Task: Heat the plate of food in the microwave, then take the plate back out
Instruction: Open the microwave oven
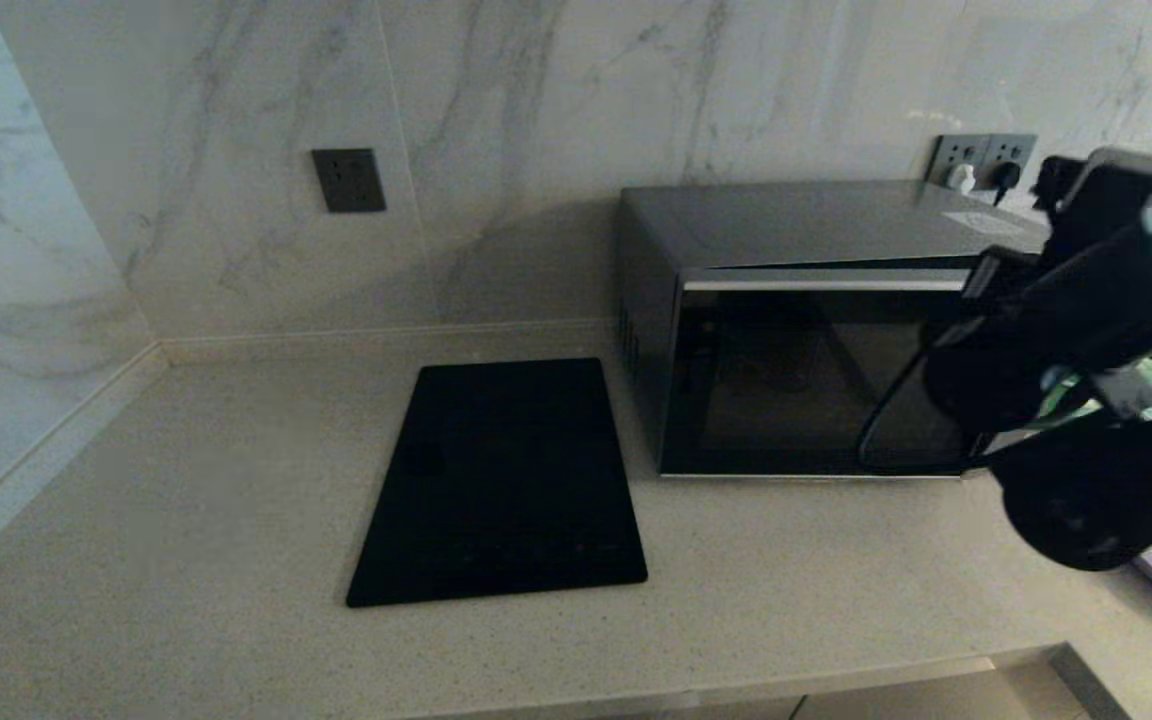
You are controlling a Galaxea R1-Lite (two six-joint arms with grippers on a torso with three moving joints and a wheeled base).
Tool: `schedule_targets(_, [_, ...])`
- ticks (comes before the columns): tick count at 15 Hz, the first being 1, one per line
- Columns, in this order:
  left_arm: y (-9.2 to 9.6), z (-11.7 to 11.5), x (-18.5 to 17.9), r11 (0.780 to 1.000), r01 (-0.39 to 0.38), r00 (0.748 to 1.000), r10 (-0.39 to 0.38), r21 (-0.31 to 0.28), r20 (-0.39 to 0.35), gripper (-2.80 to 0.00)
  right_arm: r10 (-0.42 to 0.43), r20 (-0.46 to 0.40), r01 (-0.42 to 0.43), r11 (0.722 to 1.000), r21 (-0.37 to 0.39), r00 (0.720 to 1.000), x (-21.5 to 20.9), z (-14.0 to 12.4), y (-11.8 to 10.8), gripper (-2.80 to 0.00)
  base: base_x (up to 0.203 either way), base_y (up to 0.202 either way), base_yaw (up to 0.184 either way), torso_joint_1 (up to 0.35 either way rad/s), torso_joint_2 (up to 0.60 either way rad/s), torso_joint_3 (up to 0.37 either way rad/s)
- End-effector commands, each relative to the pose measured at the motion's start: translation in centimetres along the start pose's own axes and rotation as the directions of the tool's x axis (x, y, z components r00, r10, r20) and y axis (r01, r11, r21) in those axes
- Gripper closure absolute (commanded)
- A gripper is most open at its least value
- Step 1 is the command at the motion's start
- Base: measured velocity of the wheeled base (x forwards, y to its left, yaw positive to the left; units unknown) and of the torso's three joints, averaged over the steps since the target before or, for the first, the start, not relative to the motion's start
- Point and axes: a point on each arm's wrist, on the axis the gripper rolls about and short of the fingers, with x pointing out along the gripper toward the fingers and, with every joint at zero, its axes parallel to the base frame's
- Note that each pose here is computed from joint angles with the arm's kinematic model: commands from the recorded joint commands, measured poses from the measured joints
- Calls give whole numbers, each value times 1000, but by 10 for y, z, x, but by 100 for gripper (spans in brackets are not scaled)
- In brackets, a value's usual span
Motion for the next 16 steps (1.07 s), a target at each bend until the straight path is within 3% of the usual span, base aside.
schedule_targets(1, [0, 0, 0, 1000, -1, 1000, 1, -1, -1, 0, 24, 68, -25, 1000, 15, 997, -8, 83, -52, 0, 0, 0, 0, 0, 0, 0])
schedule_targets(3, [0, 0, 0, 1000, -1, 1000, 1, -1, -1, 0, 114, 58, -105, 984, -147, 992, -23, 115, -79, 0, 0, 0, 0, 0, 0, 0])
schedule_targets(4, [0, 0, 0, 1000, -1, 1000, 1, -1, -1, 0, 176, 32, -163, 956, -243, 984, -33, 126, -90, 0, 0, 0, 0, 0, 0, 0])
schedule_targets(7, [0, 0, 0, 1000, -1, 1000, 1, -1, -1, 0, 354, -51, -339, 830, -444, 934, -59, 150, -114, 0, 0, 0, 0, 0, 0, 0])
schedule_targets(8, [0, 0, 0, 1000, -1, 1000, 1, -1, -1, 0, 412, -67, -394, 794, -463, 909, -67, 160, -123, 0, 0, 0, 0, 0, 0, 0])
schedule_targets(10, [0, 0, 0, 1000, -1, 1000, 1, -1, -1, 0, 485, -67, -467, 783, -410, 872, -77, 172, -135, 0, 0, 0, 0, 0, 0, 0])
schedule_targets(12, [0, 0, 0, 1000, -1, 1000, 1, -1, -1, 0, 500, -72, -481, 771, -417, 863, -79, 169, -134, 0, 0, 0, 0, 0, 0, 0])
schedule_targets(14, [0, 0, 0, 1000, -1, 1000, 1, -1, -1, 0, 525, -70, -489, 727, -482, 848, -80, 162, -136, 0, 0, 0, 0, 0, 0, 0])
schedule_targets(16, [0, 0, 0, 1000, -1, 1000, 1, -1, -1, 0, 498, -67, -465, 743, -482, 865, -77, 164, -129, 0, 0, 0, 0, 0, 0, 0])
